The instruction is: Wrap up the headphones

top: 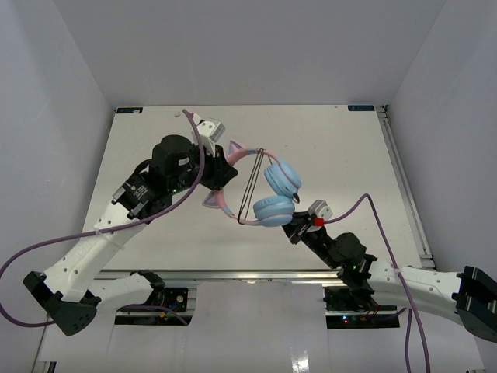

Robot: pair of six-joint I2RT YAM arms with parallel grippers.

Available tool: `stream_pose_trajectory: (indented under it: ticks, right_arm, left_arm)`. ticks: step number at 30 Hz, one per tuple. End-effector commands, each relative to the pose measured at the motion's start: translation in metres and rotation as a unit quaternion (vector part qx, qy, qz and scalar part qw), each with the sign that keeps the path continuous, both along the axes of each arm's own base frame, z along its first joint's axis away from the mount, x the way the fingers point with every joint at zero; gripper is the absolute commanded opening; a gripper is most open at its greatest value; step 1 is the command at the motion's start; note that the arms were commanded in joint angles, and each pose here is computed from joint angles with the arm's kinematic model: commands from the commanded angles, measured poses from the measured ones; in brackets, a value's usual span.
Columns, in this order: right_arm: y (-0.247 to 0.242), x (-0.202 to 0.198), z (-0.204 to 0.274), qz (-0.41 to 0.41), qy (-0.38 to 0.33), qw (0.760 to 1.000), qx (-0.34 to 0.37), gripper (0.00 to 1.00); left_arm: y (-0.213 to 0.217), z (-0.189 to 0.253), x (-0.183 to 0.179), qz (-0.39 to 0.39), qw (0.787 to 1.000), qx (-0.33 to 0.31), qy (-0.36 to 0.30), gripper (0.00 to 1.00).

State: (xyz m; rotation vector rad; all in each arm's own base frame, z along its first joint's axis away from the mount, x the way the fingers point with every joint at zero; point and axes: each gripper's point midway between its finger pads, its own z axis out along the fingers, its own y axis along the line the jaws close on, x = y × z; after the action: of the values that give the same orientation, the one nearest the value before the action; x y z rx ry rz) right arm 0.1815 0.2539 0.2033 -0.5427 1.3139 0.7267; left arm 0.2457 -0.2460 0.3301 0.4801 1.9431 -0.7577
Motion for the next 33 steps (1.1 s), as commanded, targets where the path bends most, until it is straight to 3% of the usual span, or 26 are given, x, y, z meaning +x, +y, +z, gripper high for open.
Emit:
stream_pose_trajectory:
  ticks: [1,4,6,12,14,16,19,26,33]
  right_arm:
    - [-0.011,0.007,-0.001,-0.026,0.0,1.0,0.006,0.08]
    - [-0.012,0.004,-0.004,-0.02,-0.001,1.0,0.004,0.08]
    - [-0.013,0.004,-0.008,-0.021,0.0,1.0,-0.004,0.08]
    - [-0.022,0.008,-0.01,-0.044,0.006,0.999,0.0,0.08]
    - [-0.021,0.007,-0.01,-0.038,0.006,0.999,-0.003,0.08]
    - [-0.017,0.006,-0.014,-0.03,0.006,0.999,-0.016,0.08]
    - [-0.006,0.01,-0.022,-0.023,0.015,0.999,-0.043,0.08]
    - [0.003,0.028,-0.048,-0.037,0.029,0.994,-0.1,0.08]
    - [0.007,0.047,-0.049,-0.007,0.014,0.992,-0.125,0.08]
  left_arm:
    - [-0.027,0.018,-0.037,-0.207,0.971,0.021,-0.116,0.0]
    - [-0.026,-0.002,-0.028,-0.231,0.961,0.079,-0.133,0.0]
    - [-0.029,-0.027,-0.019,-0.252,0.953,0.124,-0.11,0.0]
    - [-0.02,-0.078,0.011,-0.251,0.935,0.224,-0.11,0.0]
    - [-0.015,-0.091,0.016,-0.263,0.921,0.252,-0.14,0.0]
    - [-0.013,-0.107,0.016,-0.302,0.892,0.28,-0.186,0.0]
    - [-0.014,-0.107,0.027,-0.309,0.868,0.293,-0.256,0.0]
    - [-0.007,-0.14,0.055,-0.36,0.824,0.309,-0.31,0.0]
    - [-0.015,-0.188,0.068,-0.438,0.784,0.325,-0.297,0.0]
